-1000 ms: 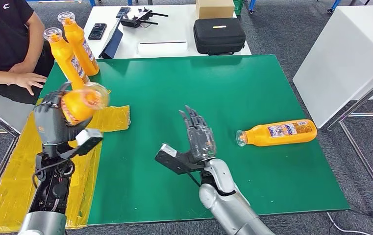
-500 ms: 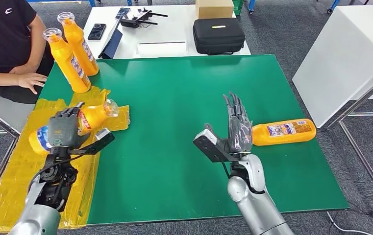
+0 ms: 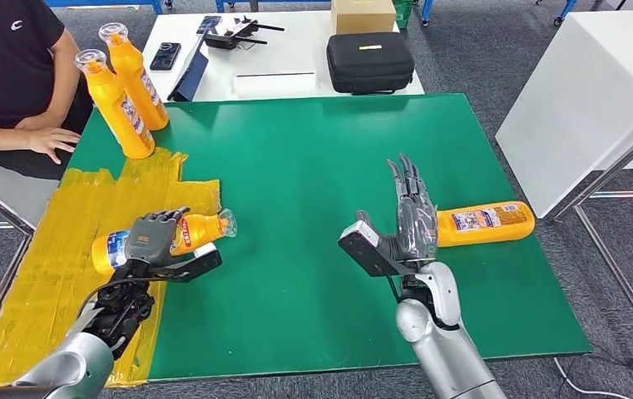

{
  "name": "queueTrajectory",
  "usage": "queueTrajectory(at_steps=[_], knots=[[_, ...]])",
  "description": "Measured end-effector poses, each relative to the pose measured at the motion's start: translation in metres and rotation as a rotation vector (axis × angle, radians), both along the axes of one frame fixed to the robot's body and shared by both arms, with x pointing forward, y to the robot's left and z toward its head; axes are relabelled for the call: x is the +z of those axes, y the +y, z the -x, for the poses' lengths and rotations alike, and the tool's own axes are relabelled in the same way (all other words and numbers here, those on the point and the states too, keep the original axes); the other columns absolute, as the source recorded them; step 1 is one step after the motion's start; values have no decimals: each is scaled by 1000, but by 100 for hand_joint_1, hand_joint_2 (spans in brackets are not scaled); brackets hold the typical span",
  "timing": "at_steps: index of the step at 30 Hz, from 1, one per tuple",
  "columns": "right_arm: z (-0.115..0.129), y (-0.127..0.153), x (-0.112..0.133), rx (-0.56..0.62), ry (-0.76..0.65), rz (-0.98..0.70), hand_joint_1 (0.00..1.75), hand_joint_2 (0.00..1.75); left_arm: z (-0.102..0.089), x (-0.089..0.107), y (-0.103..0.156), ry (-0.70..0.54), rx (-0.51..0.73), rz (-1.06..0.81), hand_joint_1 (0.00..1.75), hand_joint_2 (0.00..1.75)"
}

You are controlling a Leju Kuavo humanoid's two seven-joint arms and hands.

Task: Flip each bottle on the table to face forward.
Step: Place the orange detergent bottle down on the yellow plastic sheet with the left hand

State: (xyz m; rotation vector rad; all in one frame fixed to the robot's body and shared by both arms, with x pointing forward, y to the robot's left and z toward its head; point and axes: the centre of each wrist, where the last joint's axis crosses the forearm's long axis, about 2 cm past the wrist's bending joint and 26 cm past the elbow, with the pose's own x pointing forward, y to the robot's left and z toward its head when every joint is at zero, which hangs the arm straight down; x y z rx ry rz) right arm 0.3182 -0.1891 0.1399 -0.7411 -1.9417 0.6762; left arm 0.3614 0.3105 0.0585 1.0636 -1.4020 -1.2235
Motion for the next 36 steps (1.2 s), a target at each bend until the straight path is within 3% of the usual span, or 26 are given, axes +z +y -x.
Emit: queueTrajectory(at_steps=[2, 3, 15, 25, 31, 34, 36], knots=[[0, -1, 0, 3, -1, -2, 0, 0, -1, 0, 0, 27, -7, 3, 0, 44], [0, -2, -1, 5, -2, -2, 0, 0, -2, 0, -1, 43, -7, 3, 0, 0], [1, -7, -4, 8, 8, -2, 0, 0, -2, -3, 0, 102, 28, 0, 0, 0], [3, -9, -8, 3, 20, 4, 0, 0, 2, -6, 0, 59, 12, 45, 0, 0], [6, -13, -11, -21, 27, 16, 0, 0, 6, -5, 3, -94, 23, 177, 0, 0], [8, -17, -11, -28, 31, 23, 0, 0, 4, 3, 8, -230, 64, 371, 0, 0], [8, -24, -10, -19, 41, 23, 0, 87, 0, 15, 14, -347, 112, 589, 0, 0]])
